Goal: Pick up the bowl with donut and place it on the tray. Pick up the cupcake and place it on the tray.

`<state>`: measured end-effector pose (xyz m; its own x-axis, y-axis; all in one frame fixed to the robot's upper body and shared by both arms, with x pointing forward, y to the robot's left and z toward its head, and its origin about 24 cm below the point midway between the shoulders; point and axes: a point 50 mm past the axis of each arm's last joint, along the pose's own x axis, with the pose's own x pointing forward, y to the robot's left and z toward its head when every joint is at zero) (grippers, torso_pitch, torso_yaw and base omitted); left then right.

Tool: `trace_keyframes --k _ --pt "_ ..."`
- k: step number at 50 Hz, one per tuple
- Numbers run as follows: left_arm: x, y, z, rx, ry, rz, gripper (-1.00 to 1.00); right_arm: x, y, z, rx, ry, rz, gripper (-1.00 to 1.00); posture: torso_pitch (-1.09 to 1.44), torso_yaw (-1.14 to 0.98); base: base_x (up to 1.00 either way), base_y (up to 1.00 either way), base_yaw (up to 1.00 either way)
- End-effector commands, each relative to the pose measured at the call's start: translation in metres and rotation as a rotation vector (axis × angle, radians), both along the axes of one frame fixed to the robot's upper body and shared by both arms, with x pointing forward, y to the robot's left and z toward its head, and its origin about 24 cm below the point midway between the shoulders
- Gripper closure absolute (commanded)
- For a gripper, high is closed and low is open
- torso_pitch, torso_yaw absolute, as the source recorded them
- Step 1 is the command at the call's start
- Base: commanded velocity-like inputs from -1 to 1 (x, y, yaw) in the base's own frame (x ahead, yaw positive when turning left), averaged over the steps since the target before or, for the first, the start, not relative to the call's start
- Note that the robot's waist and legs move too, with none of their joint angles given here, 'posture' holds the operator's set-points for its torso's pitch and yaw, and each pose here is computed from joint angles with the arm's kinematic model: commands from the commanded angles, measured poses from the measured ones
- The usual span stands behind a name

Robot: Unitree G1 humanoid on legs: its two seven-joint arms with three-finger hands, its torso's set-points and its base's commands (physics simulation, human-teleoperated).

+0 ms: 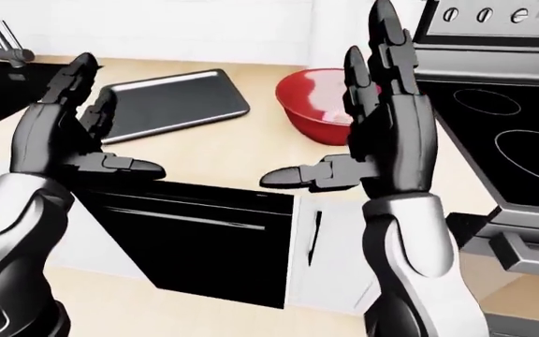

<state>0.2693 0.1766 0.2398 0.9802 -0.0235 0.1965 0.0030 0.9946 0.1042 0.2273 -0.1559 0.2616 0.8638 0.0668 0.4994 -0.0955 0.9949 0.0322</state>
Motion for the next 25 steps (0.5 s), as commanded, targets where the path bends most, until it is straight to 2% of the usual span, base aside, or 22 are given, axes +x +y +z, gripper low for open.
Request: trace_keyframes --k 1,7,19,25 --pt "-0.005 0.002 0.013 0.008 -0.078 0.016 -1.0 -0.003 0.001 0.007 0.005 -0.047 0.009 -1.0 0.0 0.0 0.47 0.0 0.0" --pt "-0.006 0.001 0.013 0.009 -0.077 0.014 -1.0 -0.005 -0.001 0.008 0.024 -0.054 0.008 -1.0 0.0 0.0 0.15 0.0 -0.03" --pt "-0.004 0.0 0.017 0.022 -0.078 0.011 -1.0 -0.003 -0.006 0.006 0.03 -0.057 -0.012 -1.0 0.0 0.0 -0.11 0.0 -0.95" --pt "-0.009 0.003 0.027 0.032 -0.094 0.017 -1.0 -0.006 -0.006 0.009 0.012 -0.071 -0.025 -1.0 0.0 0.0 0.0 0.0 0.0"
